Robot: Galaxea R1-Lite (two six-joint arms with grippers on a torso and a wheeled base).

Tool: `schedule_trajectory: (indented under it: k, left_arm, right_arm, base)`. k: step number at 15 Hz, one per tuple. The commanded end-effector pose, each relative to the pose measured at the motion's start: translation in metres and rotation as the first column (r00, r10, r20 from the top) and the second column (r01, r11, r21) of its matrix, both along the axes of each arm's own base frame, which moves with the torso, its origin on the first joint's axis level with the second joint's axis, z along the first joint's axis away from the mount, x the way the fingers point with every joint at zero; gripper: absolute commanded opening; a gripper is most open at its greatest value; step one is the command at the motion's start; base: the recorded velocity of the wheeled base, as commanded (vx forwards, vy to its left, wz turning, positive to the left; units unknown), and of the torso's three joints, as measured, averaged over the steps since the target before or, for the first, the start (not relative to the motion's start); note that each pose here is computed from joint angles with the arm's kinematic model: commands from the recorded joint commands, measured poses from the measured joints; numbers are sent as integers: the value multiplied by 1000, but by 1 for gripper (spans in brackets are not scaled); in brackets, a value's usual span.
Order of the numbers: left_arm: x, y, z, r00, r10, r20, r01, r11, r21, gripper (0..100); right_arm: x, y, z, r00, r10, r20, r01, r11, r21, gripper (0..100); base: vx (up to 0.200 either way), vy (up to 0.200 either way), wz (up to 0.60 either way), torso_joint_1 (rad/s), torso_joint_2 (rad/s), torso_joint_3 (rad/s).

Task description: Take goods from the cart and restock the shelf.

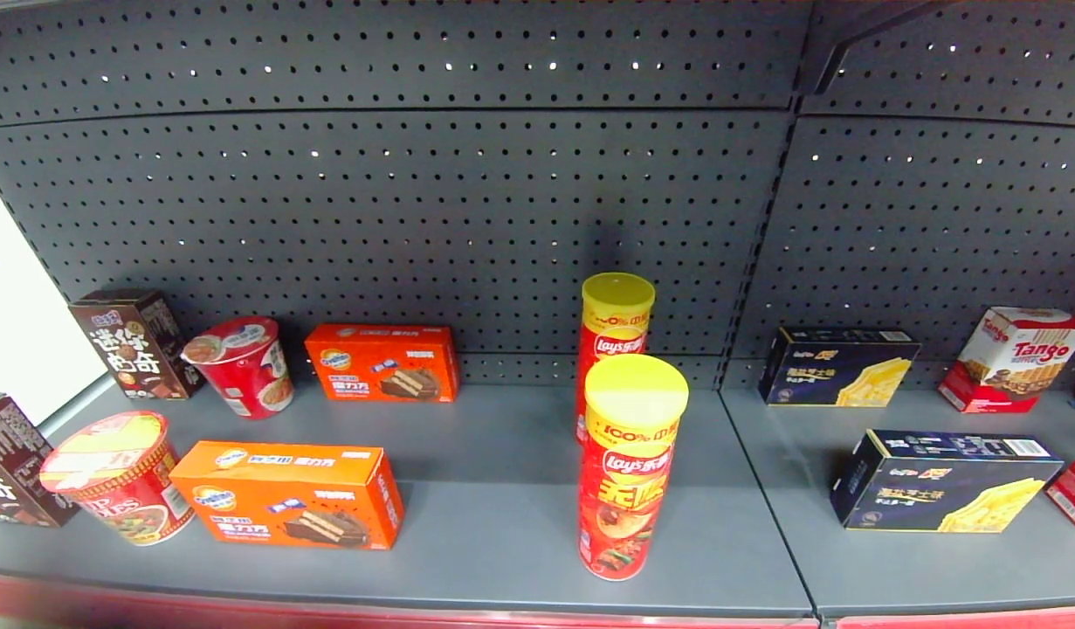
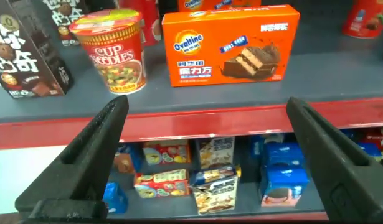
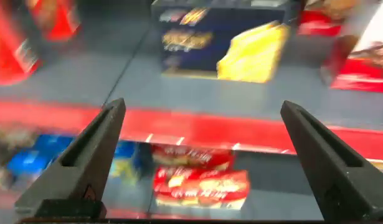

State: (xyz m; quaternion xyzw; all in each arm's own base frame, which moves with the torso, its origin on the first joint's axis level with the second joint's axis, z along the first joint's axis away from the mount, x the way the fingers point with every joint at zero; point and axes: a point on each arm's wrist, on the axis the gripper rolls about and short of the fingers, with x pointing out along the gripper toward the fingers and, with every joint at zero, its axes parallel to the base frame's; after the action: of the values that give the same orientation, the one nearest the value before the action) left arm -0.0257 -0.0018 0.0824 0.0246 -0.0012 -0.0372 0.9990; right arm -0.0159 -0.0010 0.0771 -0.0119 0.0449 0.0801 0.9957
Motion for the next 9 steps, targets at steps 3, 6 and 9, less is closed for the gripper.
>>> schedule_trajectory:
  k: [3,6,9]
  left_arm:
    - [0,-3,0,991,-134,-1,134,991,1,100]
    - [0,-3,0,991,-134,-2,134,991,3,100]
    - [0,1,-2,998,59,-11,-59,998,-1,100]
  right_arm:
    - [0,0,0,1000,13,-8,-13,1000,7,100]
    - [0,0,0,1000,13,-8,-13,1000,7,100]
    - [0,0,0,1000,12,-6,-12,1000,7,100]
  base:
    - [0,0,0,0,0,0]
    - [0,0,0,0,0,0]
    - [0,0,0,0,0,0]
